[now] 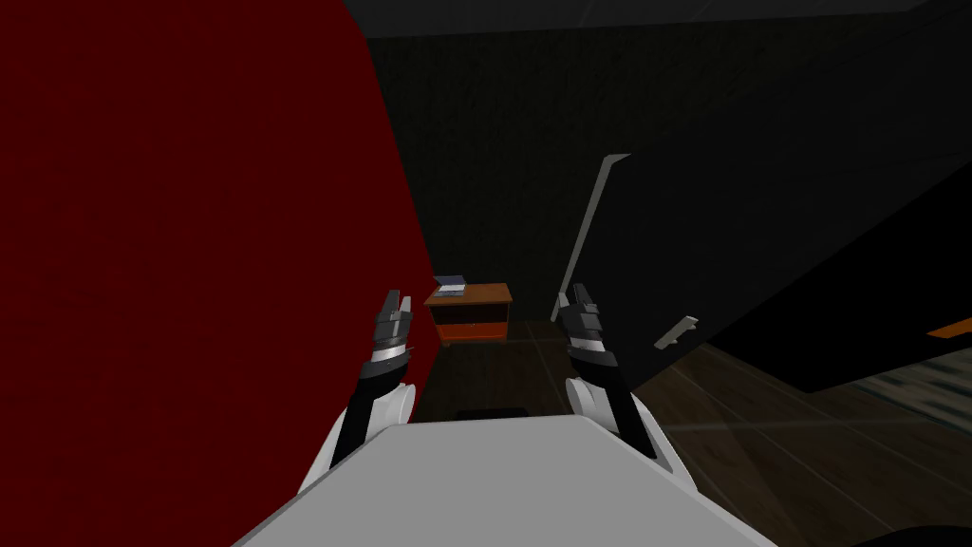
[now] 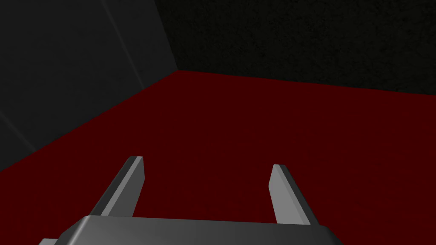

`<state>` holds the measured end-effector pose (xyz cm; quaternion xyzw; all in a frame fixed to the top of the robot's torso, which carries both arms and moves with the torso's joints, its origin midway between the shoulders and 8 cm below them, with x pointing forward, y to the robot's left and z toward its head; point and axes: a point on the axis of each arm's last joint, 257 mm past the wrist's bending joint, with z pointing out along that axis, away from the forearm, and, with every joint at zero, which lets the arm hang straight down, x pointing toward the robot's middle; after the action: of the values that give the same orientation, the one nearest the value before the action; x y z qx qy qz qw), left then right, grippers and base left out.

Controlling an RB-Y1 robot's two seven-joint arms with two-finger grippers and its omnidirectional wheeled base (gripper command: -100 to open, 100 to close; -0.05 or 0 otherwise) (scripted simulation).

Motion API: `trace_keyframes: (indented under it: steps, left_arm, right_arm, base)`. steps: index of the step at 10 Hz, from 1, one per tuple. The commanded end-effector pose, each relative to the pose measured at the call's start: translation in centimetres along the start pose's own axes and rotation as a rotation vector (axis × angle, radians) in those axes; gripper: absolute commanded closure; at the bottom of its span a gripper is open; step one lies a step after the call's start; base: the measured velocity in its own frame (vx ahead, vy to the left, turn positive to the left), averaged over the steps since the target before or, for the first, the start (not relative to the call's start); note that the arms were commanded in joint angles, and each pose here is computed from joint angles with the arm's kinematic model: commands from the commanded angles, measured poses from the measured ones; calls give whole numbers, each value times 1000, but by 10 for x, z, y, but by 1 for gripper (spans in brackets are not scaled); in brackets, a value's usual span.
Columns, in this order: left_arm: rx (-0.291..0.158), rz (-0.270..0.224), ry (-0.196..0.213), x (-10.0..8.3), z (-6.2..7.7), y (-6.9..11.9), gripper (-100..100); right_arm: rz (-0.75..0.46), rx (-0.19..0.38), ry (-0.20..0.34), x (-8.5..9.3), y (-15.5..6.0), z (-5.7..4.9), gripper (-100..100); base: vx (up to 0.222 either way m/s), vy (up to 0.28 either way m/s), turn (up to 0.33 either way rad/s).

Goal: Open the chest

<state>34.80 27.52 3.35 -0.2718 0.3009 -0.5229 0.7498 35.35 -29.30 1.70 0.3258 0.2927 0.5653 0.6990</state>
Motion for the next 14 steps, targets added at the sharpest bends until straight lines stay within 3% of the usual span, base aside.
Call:
trace_keyframes:
  steps: [1,9,10,14]
  left_arm:
    - [0,0,0,0,0,0,0]
    - [0,0,0,0,0,0,0]
    - [4,18,40,5,-1,3,-100]
    - [-4,66,139,18,-11,25,-100]
  right_arm:
    - [0,0,0,0,0,0,0]
    - [0,0,0,0,0,0,0]
    - [0,0,0,0,0,0,0]
    - [0,0,0,0,0,0,0]
  base:
    - [0,0,0]
    - [0,0,0]
    - [19,-4,-2]
    - [59,-9,-6]
